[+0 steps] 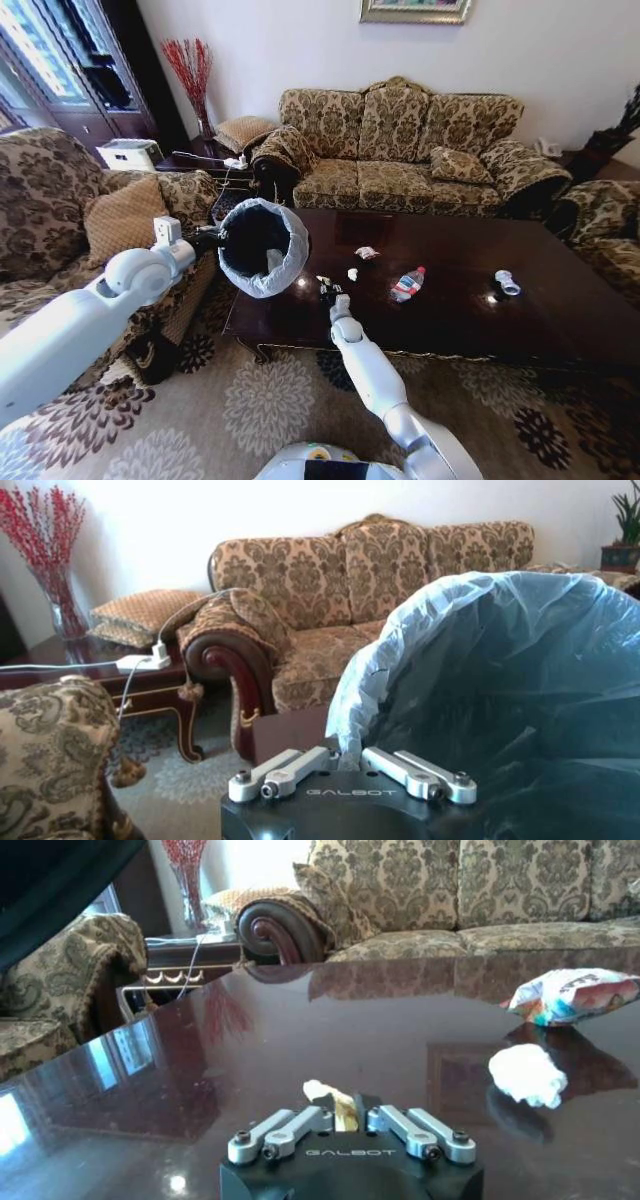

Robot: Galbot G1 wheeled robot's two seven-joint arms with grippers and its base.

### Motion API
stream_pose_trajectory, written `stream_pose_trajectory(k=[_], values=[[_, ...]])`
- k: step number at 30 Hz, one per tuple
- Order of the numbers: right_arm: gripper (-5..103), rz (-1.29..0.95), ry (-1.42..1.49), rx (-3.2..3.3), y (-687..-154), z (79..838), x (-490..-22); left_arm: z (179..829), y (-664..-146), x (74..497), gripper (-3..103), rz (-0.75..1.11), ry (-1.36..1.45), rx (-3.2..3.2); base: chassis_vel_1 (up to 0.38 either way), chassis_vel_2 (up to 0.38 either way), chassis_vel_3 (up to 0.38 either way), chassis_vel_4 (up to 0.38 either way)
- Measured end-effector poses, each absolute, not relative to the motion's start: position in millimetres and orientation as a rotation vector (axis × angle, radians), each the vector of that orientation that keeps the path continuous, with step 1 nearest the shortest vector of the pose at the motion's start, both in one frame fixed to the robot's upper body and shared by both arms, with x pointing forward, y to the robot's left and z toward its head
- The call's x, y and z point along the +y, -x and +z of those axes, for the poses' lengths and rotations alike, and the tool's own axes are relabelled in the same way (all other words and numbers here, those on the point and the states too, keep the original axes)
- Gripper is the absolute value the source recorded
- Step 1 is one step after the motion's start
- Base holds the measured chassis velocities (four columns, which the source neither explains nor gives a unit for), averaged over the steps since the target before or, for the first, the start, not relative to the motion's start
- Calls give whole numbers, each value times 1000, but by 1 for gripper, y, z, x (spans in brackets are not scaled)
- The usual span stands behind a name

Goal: Move to the front of the table and place the trash on the table into the trash bin.

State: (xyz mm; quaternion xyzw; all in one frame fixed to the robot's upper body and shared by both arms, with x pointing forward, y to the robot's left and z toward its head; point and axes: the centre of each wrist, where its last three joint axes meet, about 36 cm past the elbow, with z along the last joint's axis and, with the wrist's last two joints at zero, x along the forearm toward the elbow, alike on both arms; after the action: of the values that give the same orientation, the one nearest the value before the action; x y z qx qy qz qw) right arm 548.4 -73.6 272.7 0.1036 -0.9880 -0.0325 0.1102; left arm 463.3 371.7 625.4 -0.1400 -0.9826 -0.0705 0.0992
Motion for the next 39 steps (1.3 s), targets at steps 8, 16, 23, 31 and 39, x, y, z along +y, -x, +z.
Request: stream_pose_trajectory(k=[8,16,23,31,39], values=[[0,-102,-304,-2901,-546,274,-74,628,-461,373,0,-208,416,-2911,0,0,0,0],[0,-163,-312,-2927,-541,284,-70,627,-456,376,0,-214,404,-2905,0,0,0,0],[0,-186,-340,-2986,-528,311,-85,629,-453,379,0,-222,401,-2905,0,0,0,0],[10,-121,-316,-2969,-535,296,-91,623,-450,376,0,-212,415,-2895,0,0,0,0],[43,-88,-312,-2940,-542,283,-77,626,-449,374,0,-209,426,-2900,0,0,0,0]])
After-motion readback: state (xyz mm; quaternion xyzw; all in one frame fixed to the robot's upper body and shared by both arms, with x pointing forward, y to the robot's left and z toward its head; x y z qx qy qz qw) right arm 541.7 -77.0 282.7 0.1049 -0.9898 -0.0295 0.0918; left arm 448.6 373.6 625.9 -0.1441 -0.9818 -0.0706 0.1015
